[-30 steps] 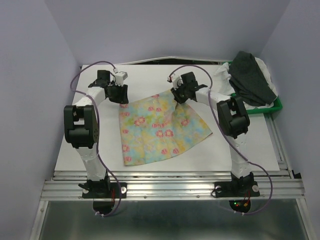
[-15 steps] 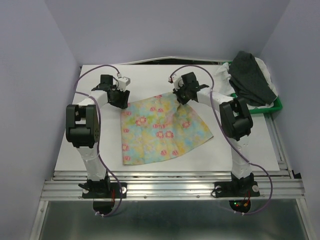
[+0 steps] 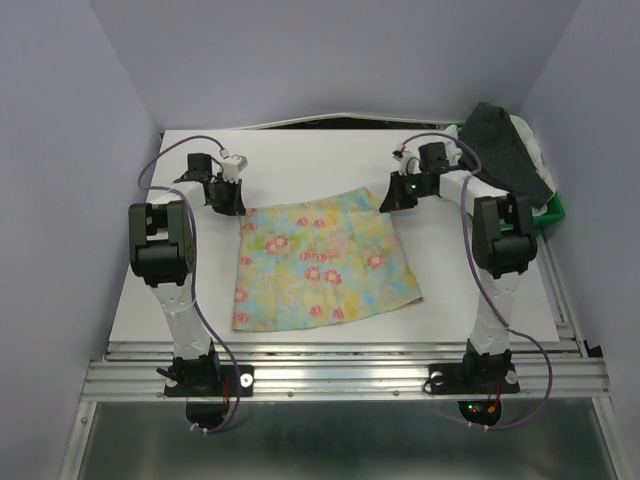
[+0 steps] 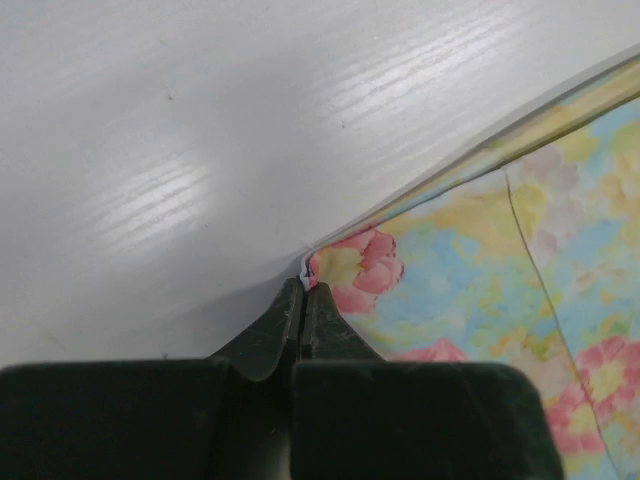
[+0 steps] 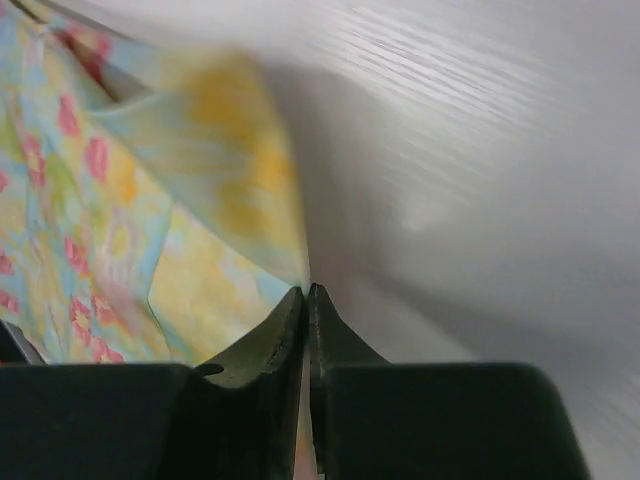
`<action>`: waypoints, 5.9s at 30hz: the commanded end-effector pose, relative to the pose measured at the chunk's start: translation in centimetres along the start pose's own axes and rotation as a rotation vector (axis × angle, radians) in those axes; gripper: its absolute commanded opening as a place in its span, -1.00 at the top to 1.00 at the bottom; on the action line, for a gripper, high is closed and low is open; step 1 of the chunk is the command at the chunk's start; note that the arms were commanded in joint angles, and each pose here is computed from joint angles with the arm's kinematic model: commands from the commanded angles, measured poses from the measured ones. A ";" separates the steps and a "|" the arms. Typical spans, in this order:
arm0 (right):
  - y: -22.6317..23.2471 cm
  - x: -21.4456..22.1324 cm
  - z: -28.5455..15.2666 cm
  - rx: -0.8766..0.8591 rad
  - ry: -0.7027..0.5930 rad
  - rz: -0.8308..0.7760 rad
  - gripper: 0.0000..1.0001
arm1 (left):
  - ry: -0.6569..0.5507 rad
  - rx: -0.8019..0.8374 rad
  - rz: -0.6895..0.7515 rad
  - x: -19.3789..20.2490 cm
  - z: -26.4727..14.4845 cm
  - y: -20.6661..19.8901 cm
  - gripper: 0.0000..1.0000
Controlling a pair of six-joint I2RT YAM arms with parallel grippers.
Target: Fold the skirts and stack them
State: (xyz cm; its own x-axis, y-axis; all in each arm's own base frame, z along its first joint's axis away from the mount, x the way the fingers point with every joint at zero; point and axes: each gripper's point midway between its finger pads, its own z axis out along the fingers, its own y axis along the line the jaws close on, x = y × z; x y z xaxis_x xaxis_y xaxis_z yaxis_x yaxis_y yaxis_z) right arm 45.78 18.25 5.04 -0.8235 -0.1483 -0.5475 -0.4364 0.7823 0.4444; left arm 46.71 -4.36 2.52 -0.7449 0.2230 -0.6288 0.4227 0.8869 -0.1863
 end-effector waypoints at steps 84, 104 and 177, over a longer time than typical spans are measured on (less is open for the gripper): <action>-9.2 -3.1 5.6 0.476 0.027 -0.194 -0.29 | 0.241 0.016 0.533 6.4 -3.8 -8.8 0.40; 9.7 0.8 12.1 -0.106 0.039 -0.758 -0.36 | 0.104 0.494 0.618 5.8 -12.6 -24.9 0.33; 2.0 -14.3 0.5 0.093 -0.150 -0.860 0.99 | 0.068 0.151 0.438 -6.2 -3.2 -3.2 1.00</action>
State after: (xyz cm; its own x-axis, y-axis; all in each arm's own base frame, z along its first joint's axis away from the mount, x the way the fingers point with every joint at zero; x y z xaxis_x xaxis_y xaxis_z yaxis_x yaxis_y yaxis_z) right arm 54.37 23.53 8.25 -0.2314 -0.6564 -0.7180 -0.8971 0.4296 -0.1036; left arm 46.22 -7.38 3.23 -0.5828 0.6239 -0.5207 0.7747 0.6201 -0.1241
